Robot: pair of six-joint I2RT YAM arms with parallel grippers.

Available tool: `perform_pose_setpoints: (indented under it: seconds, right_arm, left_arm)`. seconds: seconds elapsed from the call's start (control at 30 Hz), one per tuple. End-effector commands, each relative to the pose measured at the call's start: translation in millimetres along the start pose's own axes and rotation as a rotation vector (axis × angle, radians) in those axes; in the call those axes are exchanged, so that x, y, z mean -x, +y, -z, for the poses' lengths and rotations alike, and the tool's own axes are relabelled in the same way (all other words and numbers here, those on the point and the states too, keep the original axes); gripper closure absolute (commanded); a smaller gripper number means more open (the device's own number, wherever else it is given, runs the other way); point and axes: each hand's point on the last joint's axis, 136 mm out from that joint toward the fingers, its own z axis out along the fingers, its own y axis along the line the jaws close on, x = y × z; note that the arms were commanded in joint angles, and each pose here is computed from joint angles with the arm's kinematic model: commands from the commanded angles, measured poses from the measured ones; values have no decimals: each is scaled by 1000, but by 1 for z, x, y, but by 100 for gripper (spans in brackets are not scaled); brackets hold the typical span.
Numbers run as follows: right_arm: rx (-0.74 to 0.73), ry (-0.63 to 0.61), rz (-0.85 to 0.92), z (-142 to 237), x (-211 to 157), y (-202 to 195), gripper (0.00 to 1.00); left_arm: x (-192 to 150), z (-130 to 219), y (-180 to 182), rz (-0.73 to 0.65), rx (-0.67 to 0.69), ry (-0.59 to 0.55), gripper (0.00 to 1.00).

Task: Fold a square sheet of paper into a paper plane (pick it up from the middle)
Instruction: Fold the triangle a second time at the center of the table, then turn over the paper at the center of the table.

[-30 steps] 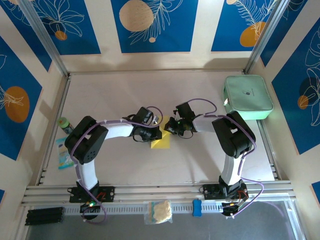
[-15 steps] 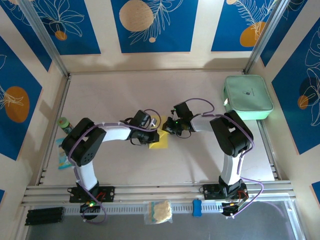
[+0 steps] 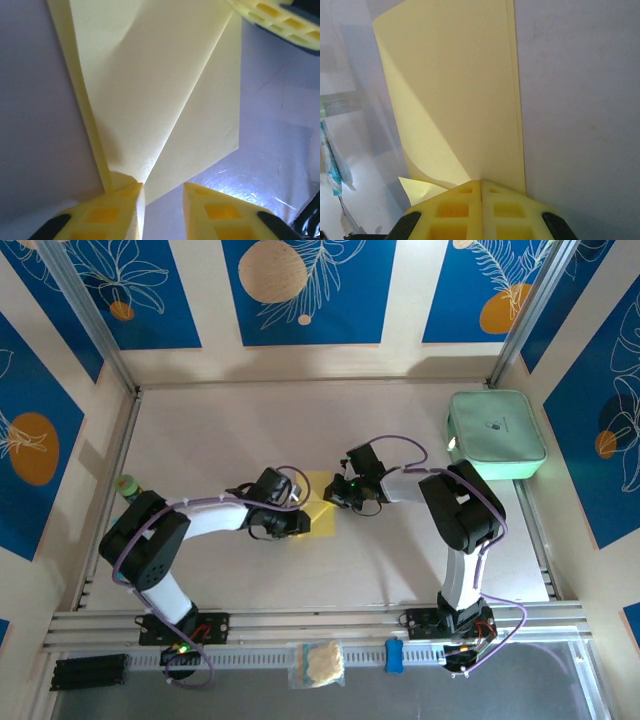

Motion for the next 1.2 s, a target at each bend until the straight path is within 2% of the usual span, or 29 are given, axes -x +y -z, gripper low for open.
perform_pose_setpoints:
  seconds: [0.0,0.13,0.2,0.33,0.43,0.73,1.17]
  right_arm:
    - [-87,29,-26,3,-7,-20,99]
    - [3,-33,-9,24,7,16,93]
    - [11,-55,-29,31,10,22,87]
    - [4,-98,-95,41,7,17,68]
    - [-1,-114,-143,44,1,8,62]
    - [-41,-79,-264,34,-26,-3,60]
    - [-111,-40,-291,15,-36,4,62]
  left_arm:
    - [35,18,-15,-2,8,-92,71]
    - [54,12,-11,39,18,-114,72]
    - [61,7,-13,44,10,-118,75]
    - [70,-1,-7,40,48,-124,80]
    - [76,-4,-1,38,78,-139,83]
    - [70,-15,25,93,137,-154,88]
    - [49,-26,50,258,136,-164,89]
